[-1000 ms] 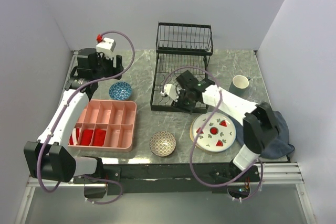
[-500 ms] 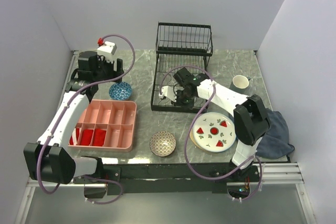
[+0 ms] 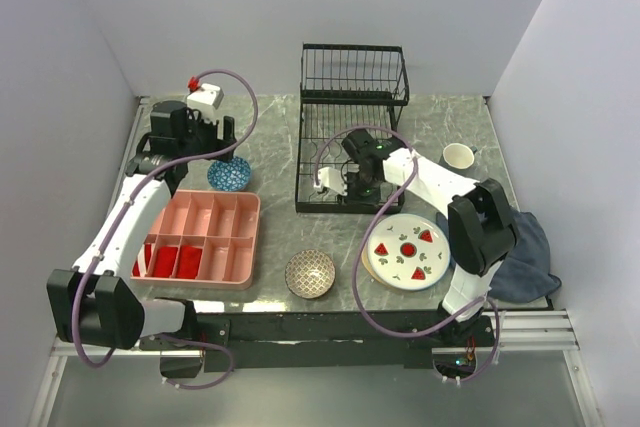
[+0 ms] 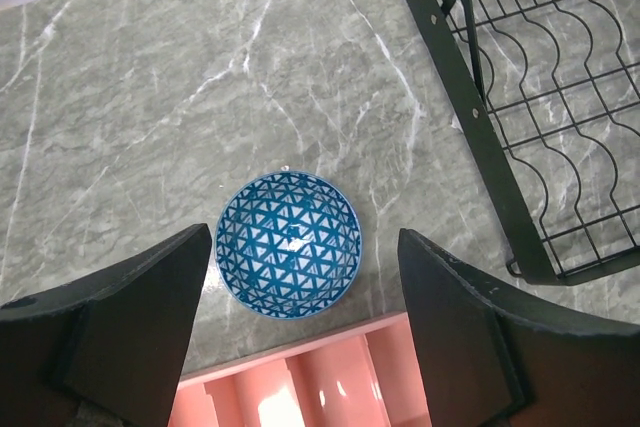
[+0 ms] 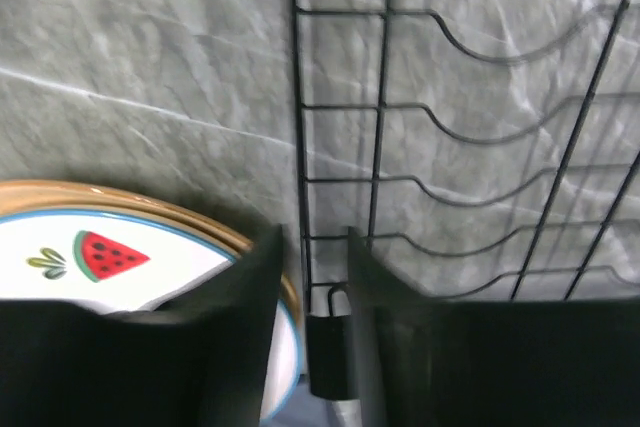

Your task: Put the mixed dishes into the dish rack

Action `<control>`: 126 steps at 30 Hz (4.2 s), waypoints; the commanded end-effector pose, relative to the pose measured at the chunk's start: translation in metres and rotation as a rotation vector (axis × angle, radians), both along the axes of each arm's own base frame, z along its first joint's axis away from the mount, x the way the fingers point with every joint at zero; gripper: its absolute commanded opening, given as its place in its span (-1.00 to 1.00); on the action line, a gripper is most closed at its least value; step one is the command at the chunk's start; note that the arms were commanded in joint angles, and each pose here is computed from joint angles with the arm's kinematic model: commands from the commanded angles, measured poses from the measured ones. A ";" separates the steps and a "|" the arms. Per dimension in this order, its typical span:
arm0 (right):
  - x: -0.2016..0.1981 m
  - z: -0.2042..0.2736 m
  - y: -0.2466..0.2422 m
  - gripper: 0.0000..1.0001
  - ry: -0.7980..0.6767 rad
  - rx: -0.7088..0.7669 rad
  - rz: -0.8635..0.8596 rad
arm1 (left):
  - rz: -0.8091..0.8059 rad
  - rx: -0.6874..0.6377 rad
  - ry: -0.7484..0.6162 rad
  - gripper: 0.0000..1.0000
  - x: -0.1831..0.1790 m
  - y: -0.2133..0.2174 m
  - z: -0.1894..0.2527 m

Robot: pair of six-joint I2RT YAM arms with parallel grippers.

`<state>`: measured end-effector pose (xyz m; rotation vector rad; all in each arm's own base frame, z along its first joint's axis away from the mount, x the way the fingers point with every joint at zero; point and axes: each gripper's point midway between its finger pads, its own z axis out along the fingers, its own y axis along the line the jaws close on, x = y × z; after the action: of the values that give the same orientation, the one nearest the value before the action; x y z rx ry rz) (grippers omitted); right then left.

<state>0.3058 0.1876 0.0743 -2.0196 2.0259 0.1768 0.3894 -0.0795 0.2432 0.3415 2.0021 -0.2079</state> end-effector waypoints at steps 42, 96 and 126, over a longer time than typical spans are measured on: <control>0.126 0.093 -0.215 0.12 -0.328 0.174 -1.041 | -0.124 -0.118 0.019 0.75 0.020 -0.034 0.007; 0.049 0.200 -0.106 -1.00 -0.173 0.742 -0.796 | -0.571 -0.624 0.020 0.99 -0.057 -0.159 0.023; -0.020 0.259 0.042 -1.00 0.031 1.273 -0.369 | -1.081 -1.003 0.560 0.93 -0.086 -0.235 0.003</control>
<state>0.2808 0.2156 0.2967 -0.7839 1.6976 1.0623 0.3173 -0.3135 0.2269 0.5705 1.8230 -2.0026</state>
